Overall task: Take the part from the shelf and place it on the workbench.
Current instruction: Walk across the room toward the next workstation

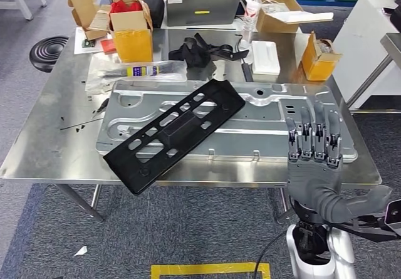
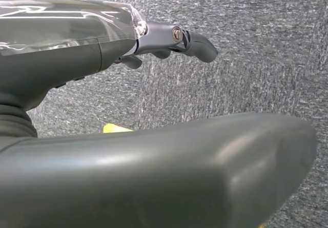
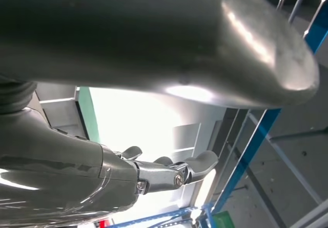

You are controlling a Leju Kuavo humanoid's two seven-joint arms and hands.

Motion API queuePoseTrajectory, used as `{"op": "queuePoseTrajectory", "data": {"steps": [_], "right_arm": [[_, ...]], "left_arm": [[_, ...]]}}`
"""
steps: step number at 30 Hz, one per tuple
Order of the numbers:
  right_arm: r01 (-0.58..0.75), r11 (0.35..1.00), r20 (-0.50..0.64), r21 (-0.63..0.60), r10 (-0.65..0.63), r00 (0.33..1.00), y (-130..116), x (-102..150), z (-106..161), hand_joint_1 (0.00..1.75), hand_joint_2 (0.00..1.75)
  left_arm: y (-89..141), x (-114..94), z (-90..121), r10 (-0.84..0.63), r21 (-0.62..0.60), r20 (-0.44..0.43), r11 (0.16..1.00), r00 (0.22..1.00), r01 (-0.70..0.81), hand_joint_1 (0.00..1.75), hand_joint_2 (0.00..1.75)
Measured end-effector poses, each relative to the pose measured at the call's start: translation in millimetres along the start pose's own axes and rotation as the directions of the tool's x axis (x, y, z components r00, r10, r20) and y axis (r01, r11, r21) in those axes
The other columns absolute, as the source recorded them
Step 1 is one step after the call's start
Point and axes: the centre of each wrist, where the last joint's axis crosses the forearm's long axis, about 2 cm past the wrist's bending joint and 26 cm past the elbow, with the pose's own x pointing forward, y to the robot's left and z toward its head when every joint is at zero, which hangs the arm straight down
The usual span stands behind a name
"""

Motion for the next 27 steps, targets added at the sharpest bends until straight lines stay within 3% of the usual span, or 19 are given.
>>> {"op": "queuePoseTrajectory", "data": {"steps": [9, 17, 27], "right_arm": [[-0.021, 0.999, -0.015, -0.026, 0.020, 1.000, 5, 0, 14, 0.00, 0.00], [-0.144, 0.988, -0.130, -0.055, 0.136, 0.982, 9, -2, 41, 0.00, 0.00], [-0.212, 0.945, -0.509, -0.248, 0.059, 0.859, 25, -26, 150, 0.00, 0.00]], "left_arm": [[2, -2, 1, -0.002, 0.005, -0.004, 1.000, 1.000, 0.002, 0.00, 0.00], [3, -2, 1, 0.001, 0.015, 0.008, 1.000, 1.000, -0.001, 0.00, 0.00], [-2, -9, 6, 0.036, 0.037, -0.011, 0.999, 0.999, -0.036, 0.00, 0.00]]}}
